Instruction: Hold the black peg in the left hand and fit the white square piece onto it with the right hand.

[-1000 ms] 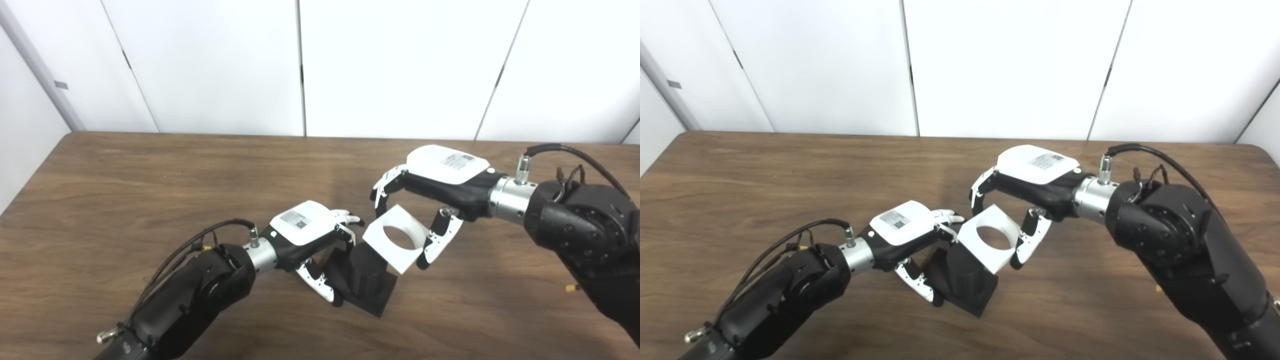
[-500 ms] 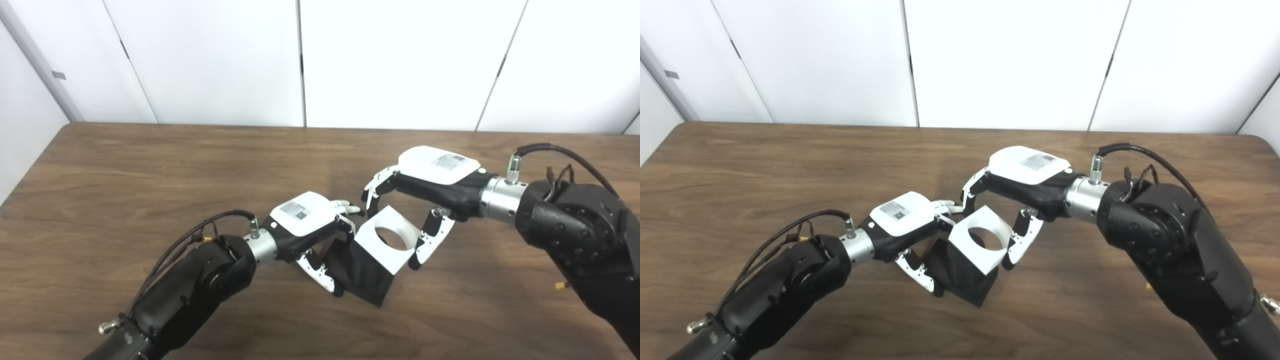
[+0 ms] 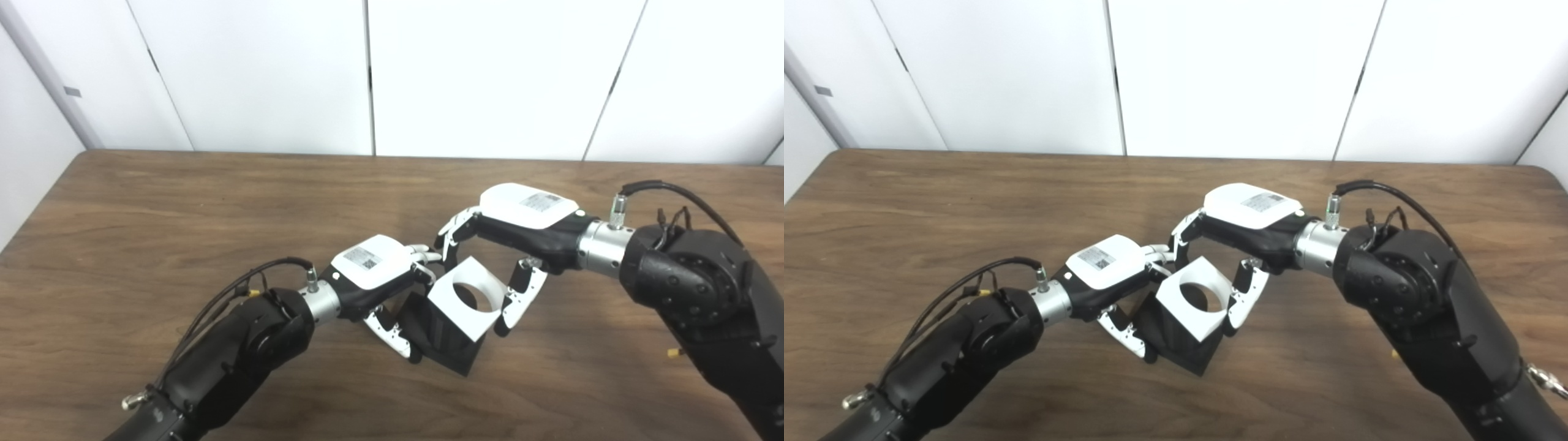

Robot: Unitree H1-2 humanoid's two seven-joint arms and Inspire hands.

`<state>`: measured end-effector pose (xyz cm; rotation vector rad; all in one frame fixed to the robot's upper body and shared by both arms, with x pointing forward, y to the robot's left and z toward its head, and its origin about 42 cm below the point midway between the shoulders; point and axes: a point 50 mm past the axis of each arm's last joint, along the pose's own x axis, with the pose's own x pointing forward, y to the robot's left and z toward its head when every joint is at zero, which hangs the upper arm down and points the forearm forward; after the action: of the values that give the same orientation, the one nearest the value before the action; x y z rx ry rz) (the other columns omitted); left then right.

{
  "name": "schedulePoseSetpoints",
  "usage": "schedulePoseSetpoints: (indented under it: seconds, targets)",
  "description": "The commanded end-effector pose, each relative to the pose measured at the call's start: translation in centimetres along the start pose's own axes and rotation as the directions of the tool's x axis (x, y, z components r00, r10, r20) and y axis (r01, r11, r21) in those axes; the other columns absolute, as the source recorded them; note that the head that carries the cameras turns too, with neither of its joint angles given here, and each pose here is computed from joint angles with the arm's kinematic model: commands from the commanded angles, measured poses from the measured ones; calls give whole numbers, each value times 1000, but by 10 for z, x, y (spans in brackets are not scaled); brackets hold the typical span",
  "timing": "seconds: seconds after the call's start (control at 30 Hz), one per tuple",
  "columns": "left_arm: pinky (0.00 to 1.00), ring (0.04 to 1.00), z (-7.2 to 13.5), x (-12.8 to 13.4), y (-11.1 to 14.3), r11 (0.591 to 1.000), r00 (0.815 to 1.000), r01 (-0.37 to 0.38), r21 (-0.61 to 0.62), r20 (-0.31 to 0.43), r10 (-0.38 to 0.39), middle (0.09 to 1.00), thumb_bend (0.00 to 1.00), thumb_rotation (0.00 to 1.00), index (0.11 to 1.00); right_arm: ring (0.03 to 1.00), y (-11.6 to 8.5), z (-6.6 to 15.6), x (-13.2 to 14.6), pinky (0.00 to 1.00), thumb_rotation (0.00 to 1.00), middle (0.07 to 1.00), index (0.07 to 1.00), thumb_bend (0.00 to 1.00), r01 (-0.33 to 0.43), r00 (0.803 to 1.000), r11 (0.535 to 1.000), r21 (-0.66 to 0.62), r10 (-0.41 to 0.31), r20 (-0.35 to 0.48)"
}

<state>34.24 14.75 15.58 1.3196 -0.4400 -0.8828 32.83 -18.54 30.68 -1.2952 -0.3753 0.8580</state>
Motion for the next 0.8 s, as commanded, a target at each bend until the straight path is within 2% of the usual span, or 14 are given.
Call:
schedulePoseSetpoints:
  seconds: [0.0,0.2,0.77]
  targets:
    - [783,938,2,-1,-40,985,984,173,-24,-39,-174,921,523,72,490,844,-18,3,0,797,130,791,477,523,61,998,997,-41,-61,17]
    - [804,940,4,0,-38,984,984,174,-28,-44,-175,921,524,72,490,840,-16,3,4,800,130,790,478,523,61,998,998,-28,-61,21]
    - [777,929,5,1,-39,985,985,168,-30,-33,-169,918,523,73,490,839,-6,0,16,797,130,790,478,523,45,999,999,14,-45,19]
